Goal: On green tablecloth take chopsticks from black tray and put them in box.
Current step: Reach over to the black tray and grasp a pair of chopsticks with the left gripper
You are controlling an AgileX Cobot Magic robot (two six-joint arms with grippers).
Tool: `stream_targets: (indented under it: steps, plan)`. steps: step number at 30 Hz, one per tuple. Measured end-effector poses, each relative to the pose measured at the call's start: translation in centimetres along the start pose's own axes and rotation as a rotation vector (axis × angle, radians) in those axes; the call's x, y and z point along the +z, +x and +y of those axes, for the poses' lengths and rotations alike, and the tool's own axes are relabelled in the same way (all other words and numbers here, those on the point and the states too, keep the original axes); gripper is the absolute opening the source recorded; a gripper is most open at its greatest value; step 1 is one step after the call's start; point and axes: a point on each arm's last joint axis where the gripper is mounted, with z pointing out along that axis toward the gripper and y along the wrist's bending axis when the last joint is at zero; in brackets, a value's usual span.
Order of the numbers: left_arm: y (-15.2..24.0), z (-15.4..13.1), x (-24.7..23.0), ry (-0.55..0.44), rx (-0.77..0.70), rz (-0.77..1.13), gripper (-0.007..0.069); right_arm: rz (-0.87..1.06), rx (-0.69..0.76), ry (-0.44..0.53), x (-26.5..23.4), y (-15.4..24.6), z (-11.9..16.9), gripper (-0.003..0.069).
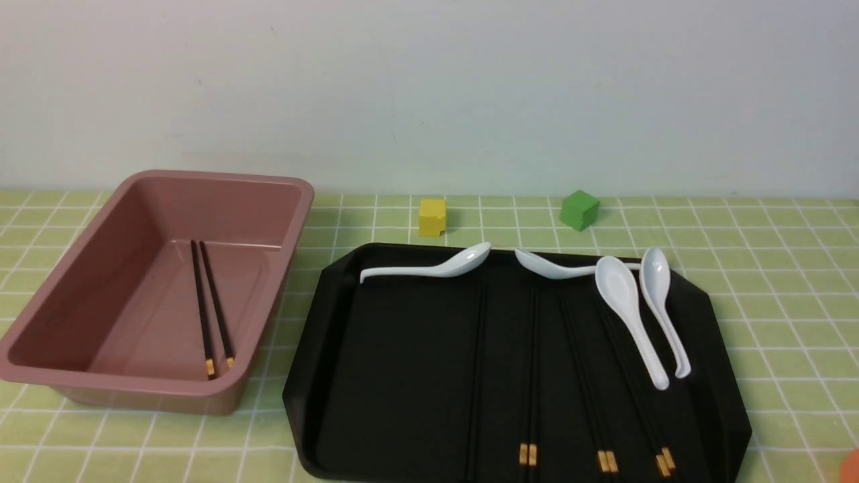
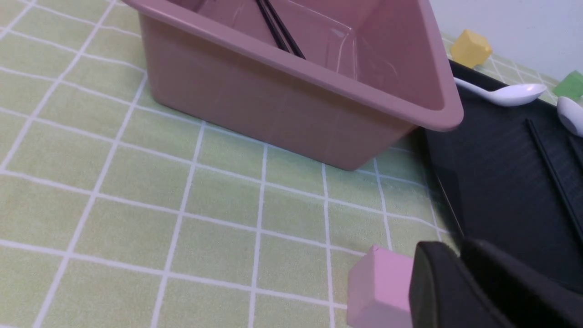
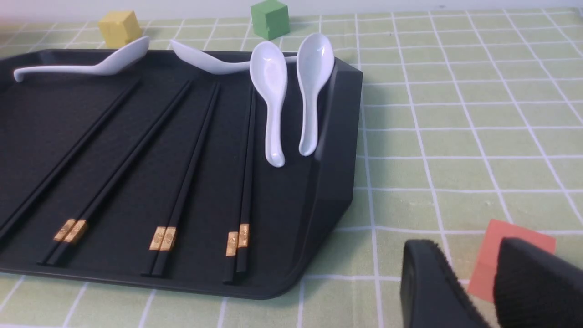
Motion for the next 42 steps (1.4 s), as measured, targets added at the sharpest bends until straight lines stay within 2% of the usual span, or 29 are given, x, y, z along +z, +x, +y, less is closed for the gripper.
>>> stream_targets:
  steps: [24, 27, 28, 29, 35, 38, 41, 42]
  plan:
    - [0.0, -0.1, 0.0, 0.013, -0.036, 0.001, 0.0093, 0.0, 0.0, 0.0, 0.0, 0.0, 0.0, 0.024]
    - [0.0, -0.4, 0.0, 0.043, -0.148, 0.008, 0.0093, 0.0, 0.0, 0.0, 0.0, 0.0, 0.0, 0.024]
    - [0.0, -0.6, 0.0, 0.063, -0.229, 0.013, 0.0093, 0.0, 0.0, 0.0, 0.0, 0.0, 0.0, 0.024]
    - [0.1, -0.9, 0.0, 0.096, -0.366, 0.024, 0.0093, 0.0, 0.0, 0.0, 0.0, 0.0, 0.0, 0.024]
    - [-0.1, -2.2, -0.3, 0.232, -0.927, 0.098, 0.0096, 0.0, 0.0, 0.0, 0.0, 0.0, 0.0, 0.024]
    - [-0.3, -2.5, -0.4, 0.27, -1.054, 0.111, 0.01, 0.0, 0.0, 0.0, 0.0, 0.0, 0.0, 0.024]
    - [-0.7, -3.0, -0.5, 0.336, -1.297, 0.156, 0.0103, 0.0, 0.0, 0.0, 0.0, 0.0, 0.0, 0.024]
    - [-0.9, -3.2, -0.7, 0.355, -1.326, 0.164, 0.0103, 0.0, 0.0, 0.0, 0.0, 0.0, 0.0, 0.024]
